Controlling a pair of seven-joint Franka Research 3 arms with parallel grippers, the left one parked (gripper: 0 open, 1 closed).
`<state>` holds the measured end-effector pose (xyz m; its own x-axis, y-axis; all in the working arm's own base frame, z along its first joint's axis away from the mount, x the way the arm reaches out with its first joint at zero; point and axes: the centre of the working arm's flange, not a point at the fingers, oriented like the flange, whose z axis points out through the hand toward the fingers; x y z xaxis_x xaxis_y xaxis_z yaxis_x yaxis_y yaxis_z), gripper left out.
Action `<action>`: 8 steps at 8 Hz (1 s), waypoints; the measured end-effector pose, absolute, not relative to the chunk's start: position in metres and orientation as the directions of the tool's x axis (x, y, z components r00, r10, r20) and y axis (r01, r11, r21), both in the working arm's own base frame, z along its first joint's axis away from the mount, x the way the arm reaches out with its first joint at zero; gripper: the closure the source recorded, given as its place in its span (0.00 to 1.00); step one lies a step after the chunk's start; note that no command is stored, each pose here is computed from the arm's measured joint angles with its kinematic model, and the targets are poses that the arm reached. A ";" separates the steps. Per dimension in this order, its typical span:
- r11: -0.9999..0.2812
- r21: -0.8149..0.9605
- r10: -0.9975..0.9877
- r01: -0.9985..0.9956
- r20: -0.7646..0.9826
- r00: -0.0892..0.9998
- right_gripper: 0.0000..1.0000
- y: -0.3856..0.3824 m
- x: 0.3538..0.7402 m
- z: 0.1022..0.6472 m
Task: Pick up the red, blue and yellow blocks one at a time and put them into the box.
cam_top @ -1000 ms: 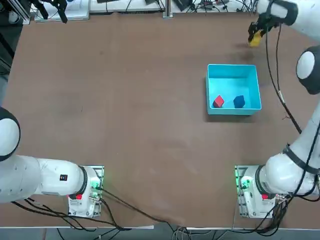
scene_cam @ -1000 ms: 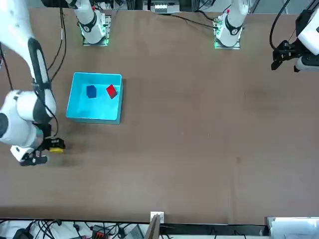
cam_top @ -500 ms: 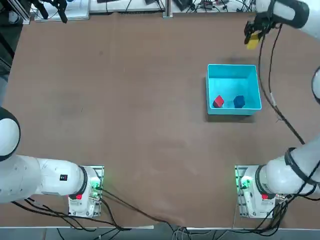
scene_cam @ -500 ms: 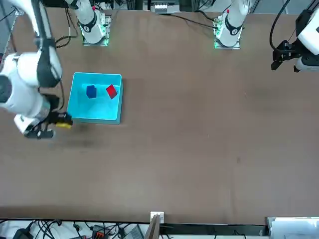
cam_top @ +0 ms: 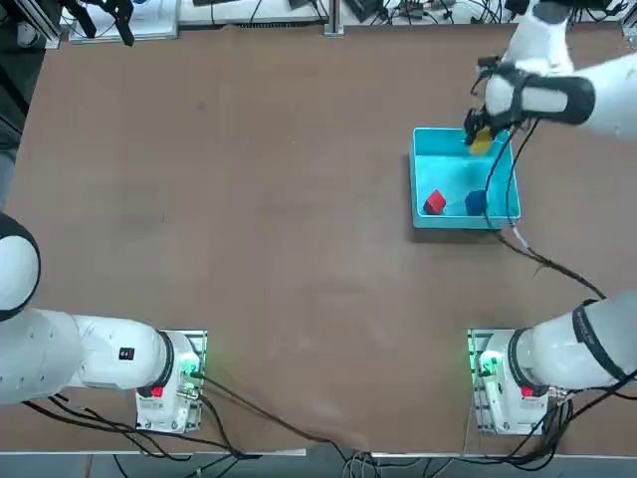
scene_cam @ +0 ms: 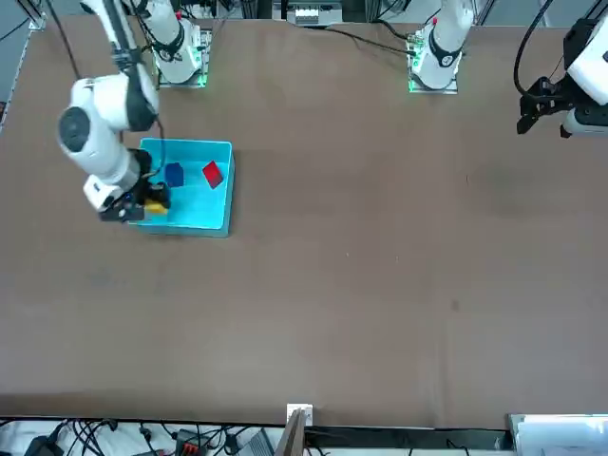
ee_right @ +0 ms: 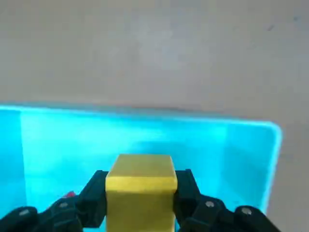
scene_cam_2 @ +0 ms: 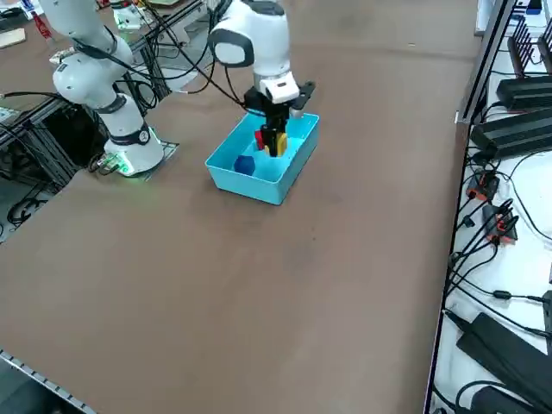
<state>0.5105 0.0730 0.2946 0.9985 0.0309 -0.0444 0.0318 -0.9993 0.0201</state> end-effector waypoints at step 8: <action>-1.000 0.023 -0.007 -0.006 -0.054 0.999 0.28 0.058 0.503 0.269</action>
